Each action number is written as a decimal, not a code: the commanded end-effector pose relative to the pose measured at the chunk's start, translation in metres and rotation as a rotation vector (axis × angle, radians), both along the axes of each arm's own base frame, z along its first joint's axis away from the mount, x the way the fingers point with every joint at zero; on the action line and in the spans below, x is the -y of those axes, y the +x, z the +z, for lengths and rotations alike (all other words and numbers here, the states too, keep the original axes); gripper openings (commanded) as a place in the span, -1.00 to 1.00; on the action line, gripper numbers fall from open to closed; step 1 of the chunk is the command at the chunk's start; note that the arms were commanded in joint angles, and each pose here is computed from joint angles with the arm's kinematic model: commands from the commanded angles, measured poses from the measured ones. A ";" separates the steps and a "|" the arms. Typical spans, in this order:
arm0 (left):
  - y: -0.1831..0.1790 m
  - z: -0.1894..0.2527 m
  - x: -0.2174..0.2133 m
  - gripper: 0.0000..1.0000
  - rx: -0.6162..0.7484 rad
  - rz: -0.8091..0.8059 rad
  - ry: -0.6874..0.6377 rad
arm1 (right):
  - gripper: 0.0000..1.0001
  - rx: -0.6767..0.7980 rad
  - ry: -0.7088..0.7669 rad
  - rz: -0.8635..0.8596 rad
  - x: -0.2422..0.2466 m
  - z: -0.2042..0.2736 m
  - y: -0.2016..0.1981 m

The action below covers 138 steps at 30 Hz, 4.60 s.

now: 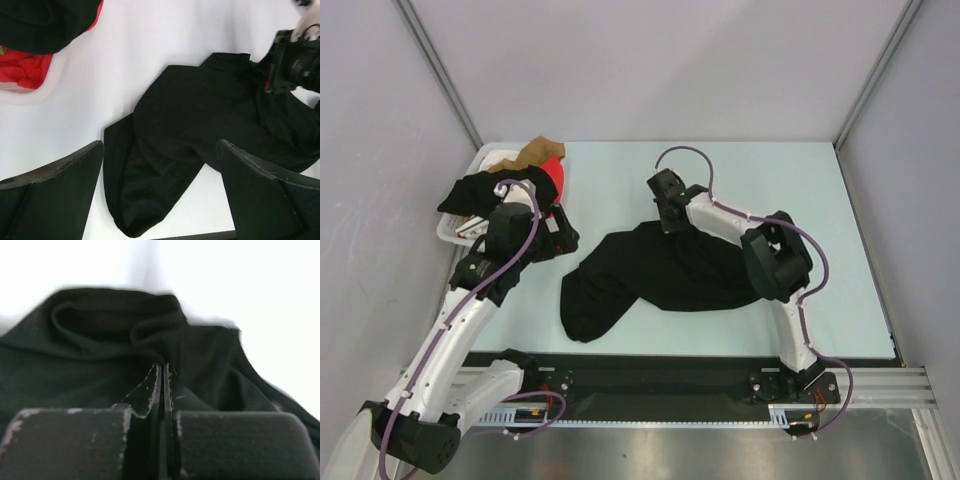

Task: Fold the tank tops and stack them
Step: Flatten the tank top out

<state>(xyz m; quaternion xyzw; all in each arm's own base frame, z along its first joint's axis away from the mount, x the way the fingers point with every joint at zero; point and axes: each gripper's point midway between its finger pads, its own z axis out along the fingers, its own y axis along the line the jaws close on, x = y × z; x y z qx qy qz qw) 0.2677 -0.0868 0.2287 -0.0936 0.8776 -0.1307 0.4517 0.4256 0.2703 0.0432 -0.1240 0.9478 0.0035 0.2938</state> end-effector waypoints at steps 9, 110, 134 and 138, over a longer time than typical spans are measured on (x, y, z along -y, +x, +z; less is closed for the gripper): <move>0.011 -0.037 0.023 0.99 -0.051 -0.086 -0.035 | -1.00 0.443 0.485 -0.195 0.104 0.262 -0.013; -0.119 0.337 -0.088 -0.99 0.860 0.380 -0.423 | -1.00 1.268 0.616 -0.460 0.308 0.561 -0.199; 0.106 0.108 -0.061 -1.00 0.310 0.416 -0.468 | -1.00 0.444 0.897 -0.781 0.352 0.227 -0.029; 0.127 0.070 -0.052 -0.99 0.254 0.386 -0.466 | -1.00 0.333 0.856 -0.793 0.339 0.171 -0.007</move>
